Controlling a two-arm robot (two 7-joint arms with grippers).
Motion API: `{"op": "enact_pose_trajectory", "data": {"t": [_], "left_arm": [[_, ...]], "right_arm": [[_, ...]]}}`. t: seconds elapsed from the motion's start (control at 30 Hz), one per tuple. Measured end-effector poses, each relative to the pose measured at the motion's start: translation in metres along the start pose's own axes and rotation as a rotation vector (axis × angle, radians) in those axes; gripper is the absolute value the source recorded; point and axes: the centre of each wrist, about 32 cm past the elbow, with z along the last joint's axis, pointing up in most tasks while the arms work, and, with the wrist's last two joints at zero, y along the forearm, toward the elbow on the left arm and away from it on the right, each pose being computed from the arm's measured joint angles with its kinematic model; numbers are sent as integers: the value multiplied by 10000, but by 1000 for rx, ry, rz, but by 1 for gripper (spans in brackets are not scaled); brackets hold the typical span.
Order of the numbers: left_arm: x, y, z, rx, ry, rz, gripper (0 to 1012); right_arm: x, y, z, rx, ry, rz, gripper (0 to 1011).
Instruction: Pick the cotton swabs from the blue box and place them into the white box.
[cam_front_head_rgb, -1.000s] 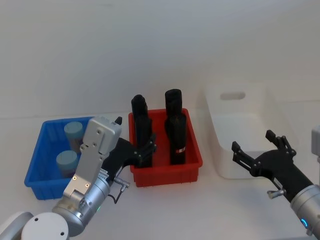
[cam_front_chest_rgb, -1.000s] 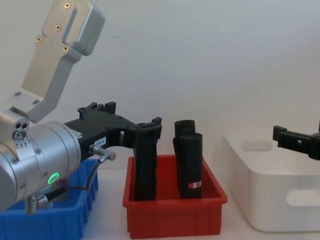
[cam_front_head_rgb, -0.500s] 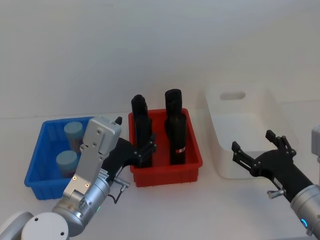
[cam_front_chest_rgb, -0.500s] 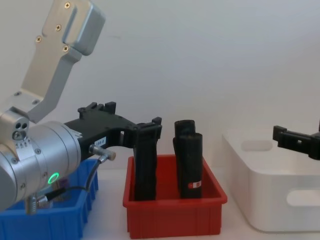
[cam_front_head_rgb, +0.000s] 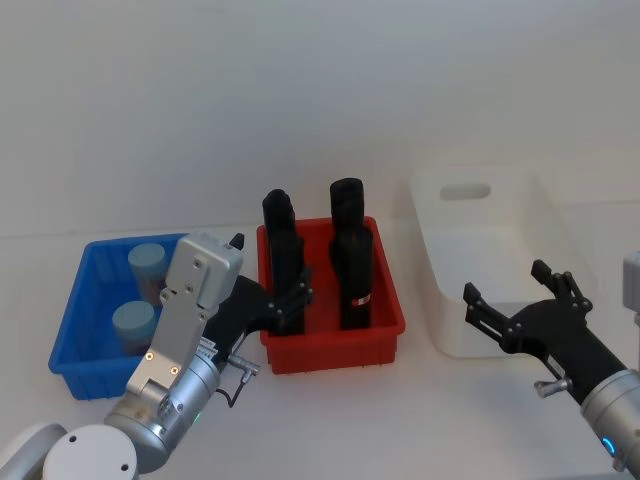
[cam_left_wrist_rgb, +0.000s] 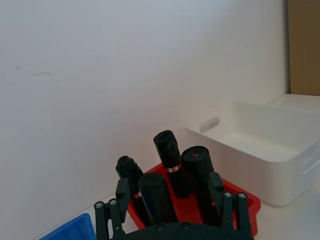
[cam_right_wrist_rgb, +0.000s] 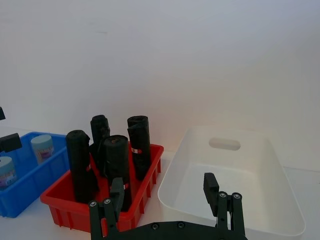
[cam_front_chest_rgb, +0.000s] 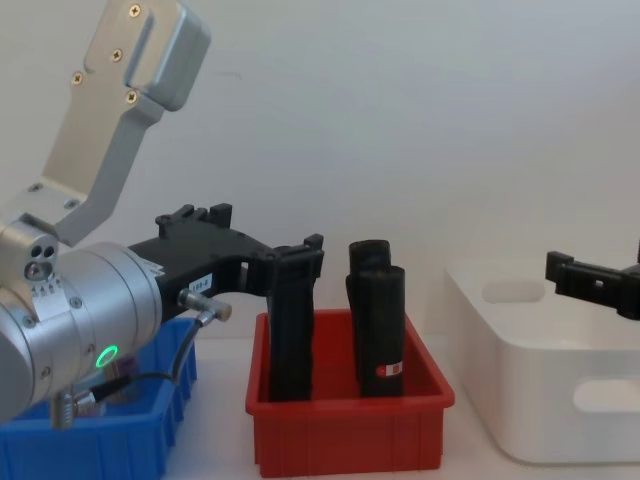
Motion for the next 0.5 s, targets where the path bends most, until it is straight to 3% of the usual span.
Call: {"op": "enact_pose_trajectory", "data": {"t": [0.33,0.5], "left_arm": [[27,-10,0,0,0,5,1003],[104,-26,-8,6,8,23,1003]], "right_arm": [[0,0,0,0,0,0,1001],[0,0,0,0,0,0,1001]]}}
